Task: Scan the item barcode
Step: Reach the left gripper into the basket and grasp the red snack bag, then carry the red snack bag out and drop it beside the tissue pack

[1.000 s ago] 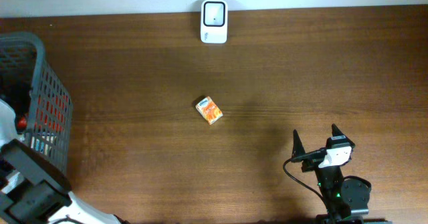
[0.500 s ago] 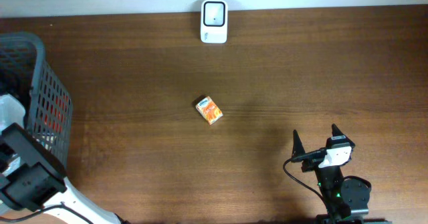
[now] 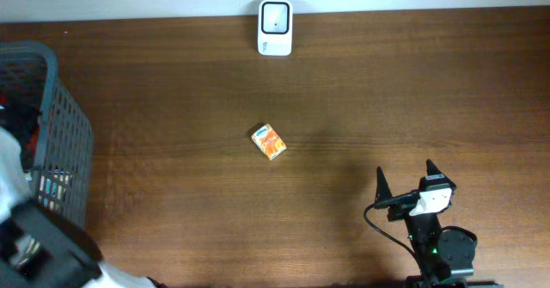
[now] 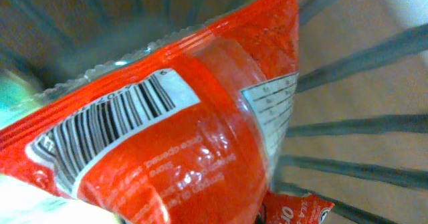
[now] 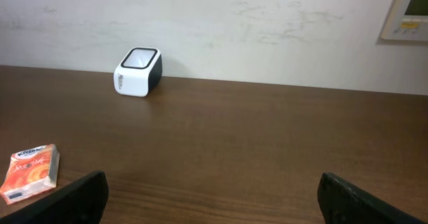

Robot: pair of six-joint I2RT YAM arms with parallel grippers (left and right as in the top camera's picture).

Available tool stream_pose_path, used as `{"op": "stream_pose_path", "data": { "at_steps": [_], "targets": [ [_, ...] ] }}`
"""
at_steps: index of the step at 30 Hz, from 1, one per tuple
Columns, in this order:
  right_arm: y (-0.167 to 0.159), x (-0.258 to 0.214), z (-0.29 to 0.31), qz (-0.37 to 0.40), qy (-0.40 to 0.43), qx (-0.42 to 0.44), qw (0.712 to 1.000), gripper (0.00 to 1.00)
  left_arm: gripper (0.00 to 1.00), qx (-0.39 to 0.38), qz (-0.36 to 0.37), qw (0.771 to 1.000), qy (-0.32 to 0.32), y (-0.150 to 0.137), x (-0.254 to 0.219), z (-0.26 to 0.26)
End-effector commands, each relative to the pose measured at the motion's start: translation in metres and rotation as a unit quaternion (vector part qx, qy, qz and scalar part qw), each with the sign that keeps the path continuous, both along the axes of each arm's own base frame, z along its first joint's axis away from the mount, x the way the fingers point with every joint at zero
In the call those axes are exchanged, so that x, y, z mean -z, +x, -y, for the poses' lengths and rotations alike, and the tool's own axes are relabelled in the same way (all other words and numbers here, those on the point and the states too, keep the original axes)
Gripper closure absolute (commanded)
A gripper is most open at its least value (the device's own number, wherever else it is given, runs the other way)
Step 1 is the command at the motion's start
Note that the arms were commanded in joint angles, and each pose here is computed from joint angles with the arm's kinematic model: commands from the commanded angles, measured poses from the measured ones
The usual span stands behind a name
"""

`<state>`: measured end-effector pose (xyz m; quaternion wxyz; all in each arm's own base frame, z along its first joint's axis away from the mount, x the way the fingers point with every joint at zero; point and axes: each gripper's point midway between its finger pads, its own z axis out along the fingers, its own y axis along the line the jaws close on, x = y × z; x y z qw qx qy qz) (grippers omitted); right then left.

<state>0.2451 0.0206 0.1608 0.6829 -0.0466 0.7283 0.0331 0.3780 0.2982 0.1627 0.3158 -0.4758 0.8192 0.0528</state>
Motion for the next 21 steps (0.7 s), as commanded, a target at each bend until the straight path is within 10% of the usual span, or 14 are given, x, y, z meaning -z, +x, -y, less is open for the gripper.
{"op": "stream_pose_path", "data": {
  "at_steps": [1,4,9,21],
  "targets": [
    [0.000,0.003,0.002,-0.003,0.006,0.004,1.000,0.01,1.00,0.022,0.143,0.984,0.108,-0.024,-0.157,0.031],
    [0.000,0.003,0.002,-0.003,0.006,0.004,1.000,0.01,1.00,0.063,0.234,0.956,0.163,-0.047,-0.243,0.090],
    [0.000,0.003,0.002,-0.003,0.006,0.004,1.000,0.01,1.00,0.242,0.243,0.932,0.116,-0.016,-0.241,0.210],
    [0.000,0.003,0.002,-0.003,0.006,0.004,1.000,0.01,0.93,0.525,-0.159,0.828,-0.117,0.017,0.072,0.450]
  ]
}}
